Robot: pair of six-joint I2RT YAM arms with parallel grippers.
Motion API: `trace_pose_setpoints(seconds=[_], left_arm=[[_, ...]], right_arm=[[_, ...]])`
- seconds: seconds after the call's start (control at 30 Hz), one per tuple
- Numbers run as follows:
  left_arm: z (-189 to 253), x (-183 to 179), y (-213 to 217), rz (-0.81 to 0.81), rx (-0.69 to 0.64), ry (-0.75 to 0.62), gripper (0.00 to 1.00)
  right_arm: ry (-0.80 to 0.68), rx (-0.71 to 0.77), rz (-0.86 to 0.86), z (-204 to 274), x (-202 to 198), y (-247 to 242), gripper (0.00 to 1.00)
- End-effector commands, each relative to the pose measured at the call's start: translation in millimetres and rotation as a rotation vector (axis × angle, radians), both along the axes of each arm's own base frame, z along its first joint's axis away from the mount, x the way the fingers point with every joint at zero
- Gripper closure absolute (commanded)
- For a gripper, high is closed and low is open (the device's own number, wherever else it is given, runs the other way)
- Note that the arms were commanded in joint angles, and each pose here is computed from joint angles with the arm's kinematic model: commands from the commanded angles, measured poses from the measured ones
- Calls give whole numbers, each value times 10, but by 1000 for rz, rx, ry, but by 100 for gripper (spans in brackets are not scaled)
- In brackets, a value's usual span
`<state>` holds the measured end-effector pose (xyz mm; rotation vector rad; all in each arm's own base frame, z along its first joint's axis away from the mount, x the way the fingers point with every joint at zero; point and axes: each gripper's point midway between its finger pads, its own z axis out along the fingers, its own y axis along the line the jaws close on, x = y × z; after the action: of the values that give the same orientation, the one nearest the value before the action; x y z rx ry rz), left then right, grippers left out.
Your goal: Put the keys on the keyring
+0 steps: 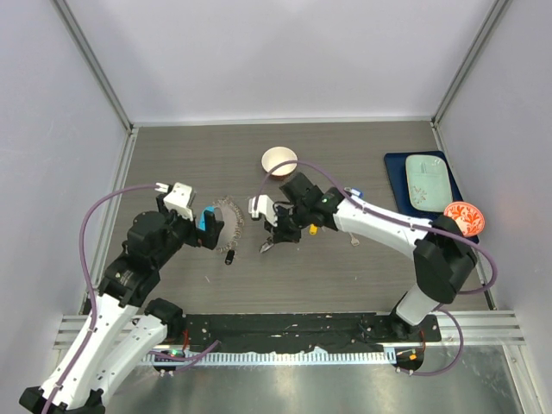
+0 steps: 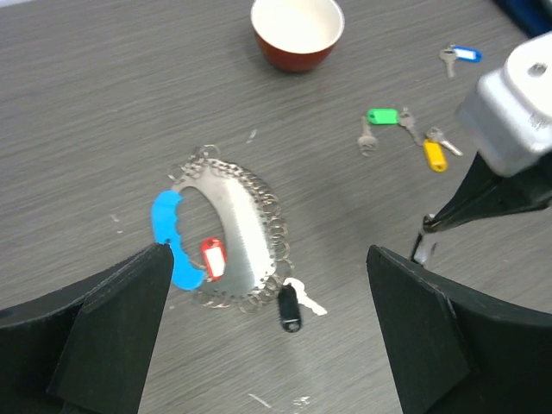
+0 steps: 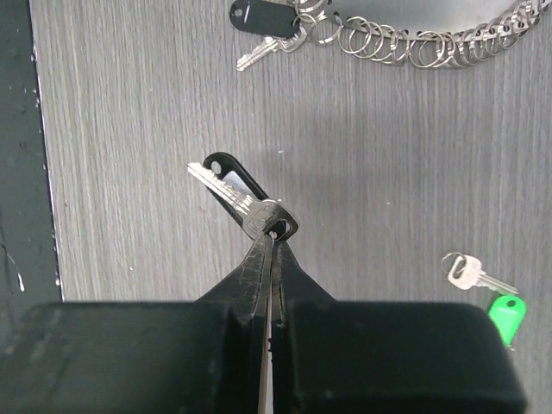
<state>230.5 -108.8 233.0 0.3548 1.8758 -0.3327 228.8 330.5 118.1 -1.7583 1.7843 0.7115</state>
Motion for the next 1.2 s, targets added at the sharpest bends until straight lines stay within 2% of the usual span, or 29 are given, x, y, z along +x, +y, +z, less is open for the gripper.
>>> trace_pose_setpoints(seconds=[0.0,0.17,0.3,0.43,0.6,0.67,0.93,1.03,1.17], left_arm=[[85,-54,-231,-72,-147,11,0],[-67,-105,-304,-45,-268,90,0],[-194,-104,-346,-22,-335,132,0],[-318,-105,-366,-9,-351,176,0],[-348,-102,-303,21,-331,175,0],[-334,-118,-271,29,-319,172,0],[-320,-153,-213,42,-300,164,0],[-319,-159,-217,40,-302,166,0],[-308,-170,-220,35,-305,165,0]], right_arm=[[-73,70,-189,72,34,128,98],[8,165,-458,-28,9,71,99],[38,159,-558,-303,-91,-41,99],[39,135,-672,-472,-4,-118,99],[94,124,-744,-637,2,-106,99],[74,112,-804,-674,62,-157,98],[86,-1,-846,-839,-11,-246,92],[88,-29,-842,-814,-27,-256,84],[82,-46,-833,-734,-1,-229,78]])
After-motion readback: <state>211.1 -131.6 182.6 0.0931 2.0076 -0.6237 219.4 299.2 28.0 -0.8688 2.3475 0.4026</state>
